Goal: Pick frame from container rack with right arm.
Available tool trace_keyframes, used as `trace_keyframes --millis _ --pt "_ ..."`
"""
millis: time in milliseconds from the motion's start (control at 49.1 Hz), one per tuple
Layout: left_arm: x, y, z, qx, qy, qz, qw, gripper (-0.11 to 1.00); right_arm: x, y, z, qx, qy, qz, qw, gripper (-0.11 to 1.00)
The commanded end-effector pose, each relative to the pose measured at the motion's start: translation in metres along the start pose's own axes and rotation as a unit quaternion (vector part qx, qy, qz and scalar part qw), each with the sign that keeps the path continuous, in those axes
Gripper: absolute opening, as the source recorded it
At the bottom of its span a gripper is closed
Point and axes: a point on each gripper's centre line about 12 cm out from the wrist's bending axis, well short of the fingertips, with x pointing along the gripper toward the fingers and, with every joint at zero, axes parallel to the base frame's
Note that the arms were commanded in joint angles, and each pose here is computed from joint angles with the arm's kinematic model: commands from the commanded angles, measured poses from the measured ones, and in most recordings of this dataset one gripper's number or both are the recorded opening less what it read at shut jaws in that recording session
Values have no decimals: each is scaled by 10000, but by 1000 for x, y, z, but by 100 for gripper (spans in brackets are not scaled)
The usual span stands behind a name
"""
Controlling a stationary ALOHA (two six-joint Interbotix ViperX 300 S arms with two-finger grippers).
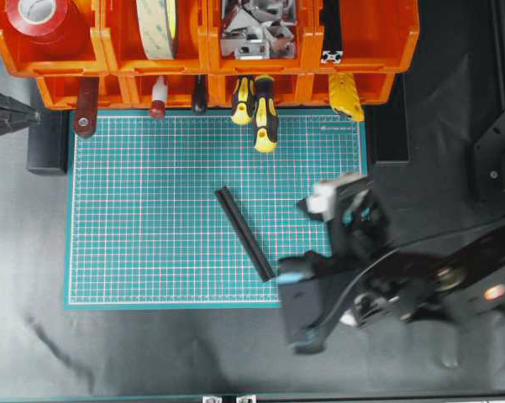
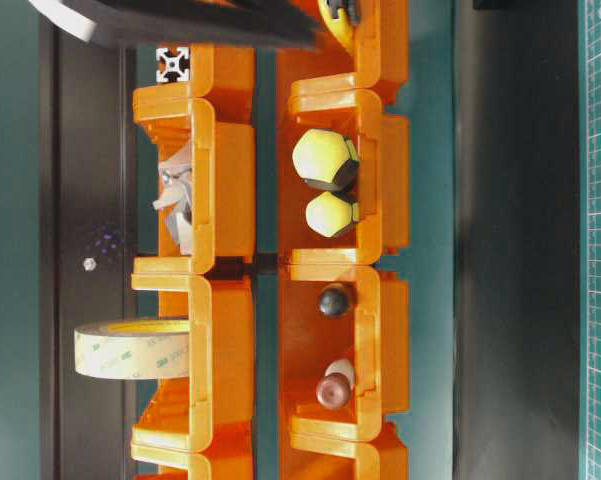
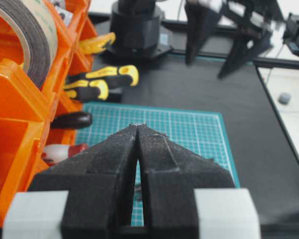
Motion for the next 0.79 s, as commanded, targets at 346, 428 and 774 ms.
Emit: trace_keyframes --millis 346,428,774 --pt "-2 0 11 52 -162 3 9999 0 -42 -29 -48 994 -887 344 9905 84" --pt "-2 0 11 52 -162 3 9999 0 -43 -29 -51 1090 -1039 412 9877 84" --pt "-4 0 13 43 -224 4 9997 0 -33 -25 -56 1087 -1081 483 9870 84"
